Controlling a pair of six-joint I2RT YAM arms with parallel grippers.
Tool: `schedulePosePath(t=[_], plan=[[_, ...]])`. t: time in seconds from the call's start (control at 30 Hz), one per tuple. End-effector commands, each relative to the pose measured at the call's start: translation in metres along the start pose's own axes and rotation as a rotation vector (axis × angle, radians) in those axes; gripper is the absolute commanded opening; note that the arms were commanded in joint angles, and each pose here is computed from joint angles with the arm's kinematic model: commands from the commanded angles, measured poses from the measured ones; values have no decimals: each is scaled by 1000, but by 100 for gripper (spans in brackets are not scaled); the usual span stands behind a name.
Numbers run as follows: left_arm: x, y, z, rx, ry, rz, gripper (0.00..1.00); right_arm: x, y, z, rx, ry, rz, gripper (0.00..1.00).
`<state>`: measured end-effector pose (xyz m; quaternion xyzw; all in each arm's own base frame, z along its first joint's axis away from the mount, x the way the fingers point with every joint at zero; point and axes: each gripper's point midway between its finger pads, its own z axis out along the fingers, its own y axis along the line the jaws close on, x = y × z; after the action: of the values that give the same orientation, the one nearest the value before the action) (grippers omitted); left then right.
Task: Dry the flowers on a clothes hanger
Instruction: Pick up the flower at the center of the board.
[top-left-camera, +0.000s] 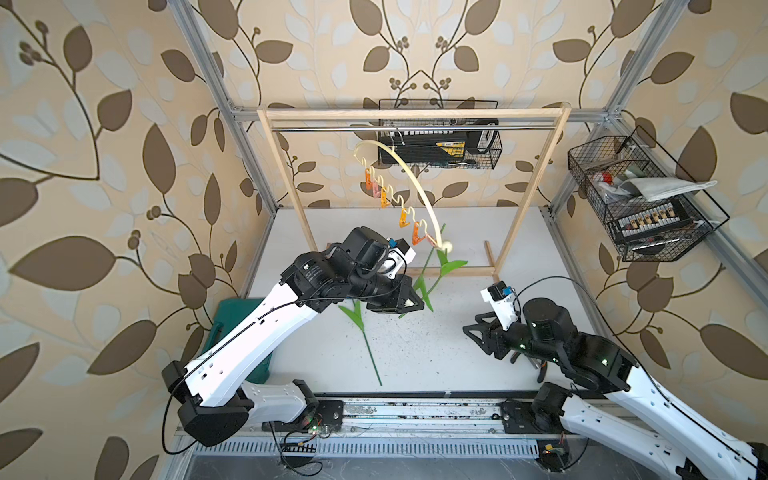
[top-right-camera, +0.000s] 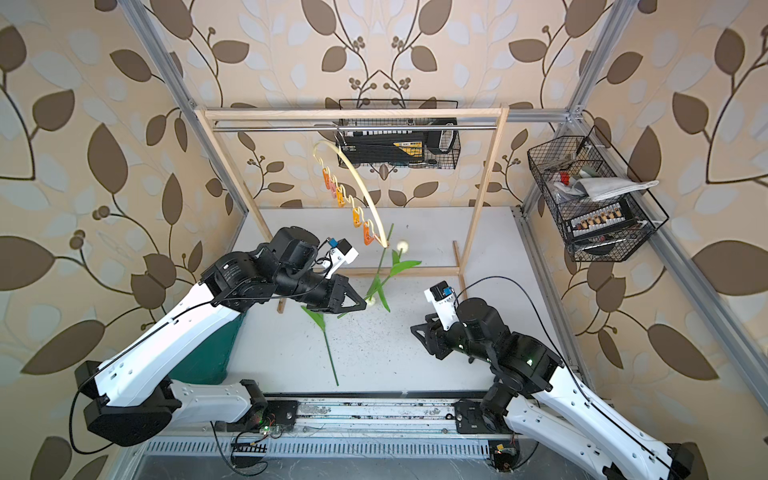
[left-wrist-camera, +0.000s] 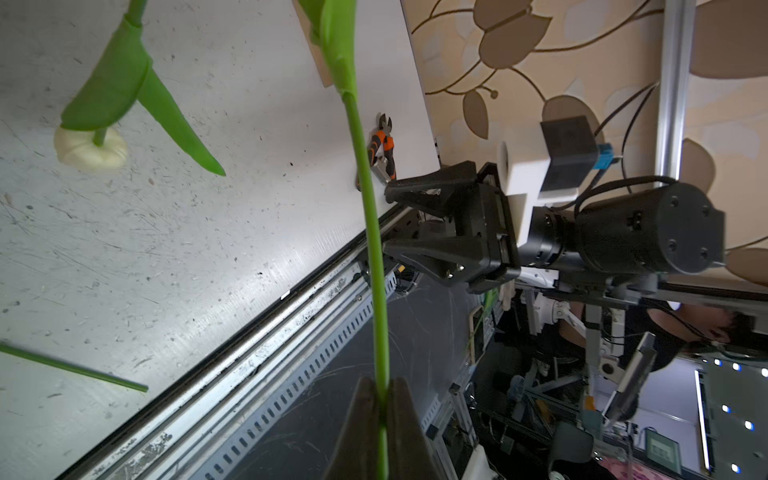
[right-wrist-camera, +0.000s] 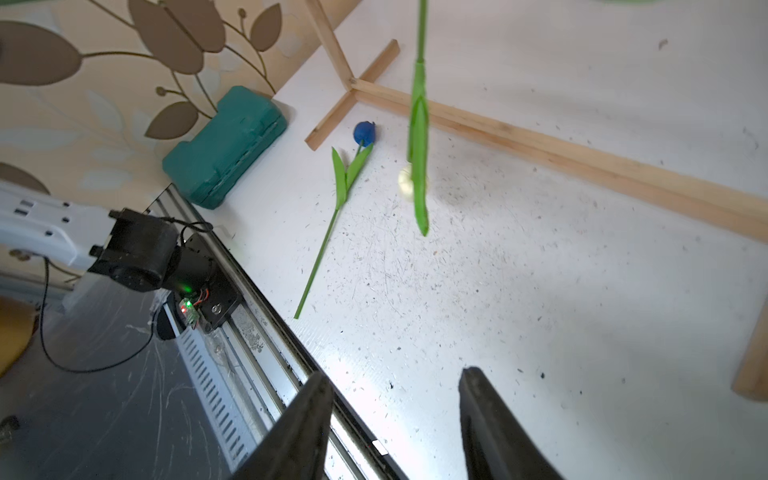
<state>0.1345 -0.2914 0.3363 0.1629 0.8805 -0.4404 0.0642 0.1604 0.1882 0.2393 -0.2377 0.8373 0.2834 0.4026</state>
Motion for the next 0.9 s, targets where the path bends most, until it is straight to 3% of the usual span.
schedulePosePath(t=[0.0, 0.2, 0.6, 0.87], plan=[[25, -25, -9, 128, 147, -60, 0, -35, 24, -22, -82, -179, -195, 51], [37, -36, -9, 201, 238, -115, 0, -67, 58, -37, -161, -280, -313, 48], [53, -23, -9, 160, 355, -228, 0, -77, 90, -12, -47, -179, -619, 48], [58, -26, -14, 179, 354, -222, 0, -70, 84, 5, 8, -135, -681, 40]])
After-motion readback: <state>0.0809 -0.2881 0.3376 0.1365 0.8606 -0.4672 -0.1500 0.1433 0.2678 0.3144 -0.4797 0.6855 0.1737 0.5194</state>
